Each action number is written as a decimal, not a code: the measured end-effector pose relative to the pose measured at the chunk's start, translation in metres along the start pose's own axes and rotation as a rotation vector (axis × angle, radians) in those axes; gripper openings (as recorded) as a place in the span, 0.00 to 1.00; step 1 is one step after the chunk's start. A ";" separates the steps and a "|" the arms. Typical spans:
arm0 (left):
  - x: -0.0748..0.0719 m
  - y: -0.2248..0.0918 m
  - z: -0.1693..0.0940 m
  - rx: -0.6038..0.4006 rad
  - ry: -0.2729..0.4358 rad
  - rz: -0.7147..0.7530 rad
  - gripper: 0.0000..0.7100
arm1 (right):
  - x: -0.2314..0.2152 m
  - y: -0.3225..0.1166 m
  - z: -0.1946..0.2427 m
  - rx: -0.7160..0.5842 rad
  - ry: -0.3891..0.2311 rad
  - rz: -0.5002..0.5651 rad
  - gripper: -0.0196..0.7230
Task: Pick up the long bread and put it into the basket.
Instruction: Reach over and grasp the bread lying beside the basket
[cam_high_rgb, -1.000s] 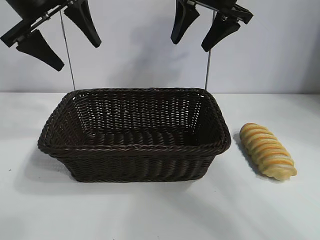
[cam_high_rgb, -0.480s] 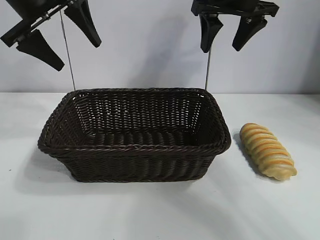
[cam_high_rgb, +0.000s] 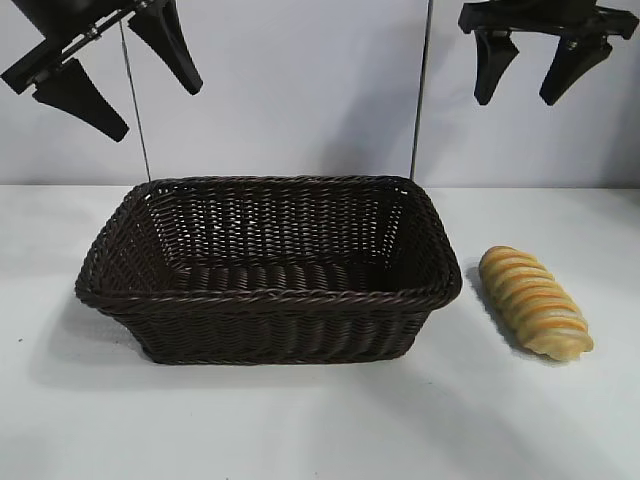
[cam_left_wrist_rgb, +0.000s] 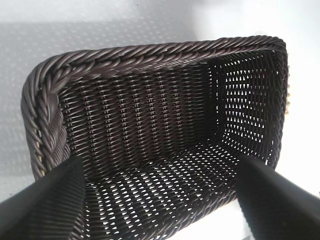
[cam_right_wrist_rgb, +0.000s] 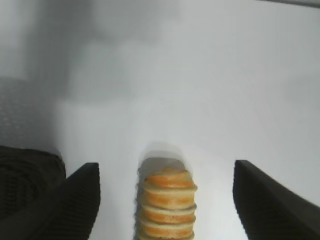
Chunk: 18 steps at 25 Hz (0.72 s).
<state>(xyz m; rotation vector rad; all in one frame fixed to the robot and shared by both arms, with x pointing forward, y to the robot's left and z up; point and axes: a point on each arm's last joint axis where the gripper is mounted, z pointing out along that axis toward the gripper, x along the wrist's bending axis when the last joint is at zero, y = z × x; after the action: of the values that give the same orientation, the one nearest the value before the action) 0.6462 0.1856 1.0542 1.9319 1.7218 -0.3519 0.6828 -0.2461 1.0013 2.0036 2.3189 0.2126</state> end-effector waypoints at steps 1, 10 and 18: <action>0.000 0.000 0.000 -0.001 0.000 0.000 0.84 | 0.000 -0.005 0.007 0.029 0.001 0.001 0.75; 0.000 0.000 0.000 -0.002 0.000 0.000 0.84 | -0.001 -0.033 0.046 0.170 0.007 0.013 0.75; 0.000 0.000 0.000 -0.002 0.000 0.000 0.84 | -0.002 -0.045 0.070 0.157 0.004 0.017 0.75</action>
<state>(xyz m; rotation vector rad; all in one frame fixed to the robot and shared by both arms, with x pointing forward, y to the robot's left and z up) 0.6464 0.1856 1.0542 1.9306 1.7217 -0.3500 0.6492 -0.2498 0.9251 2.0945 2.3902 0.0358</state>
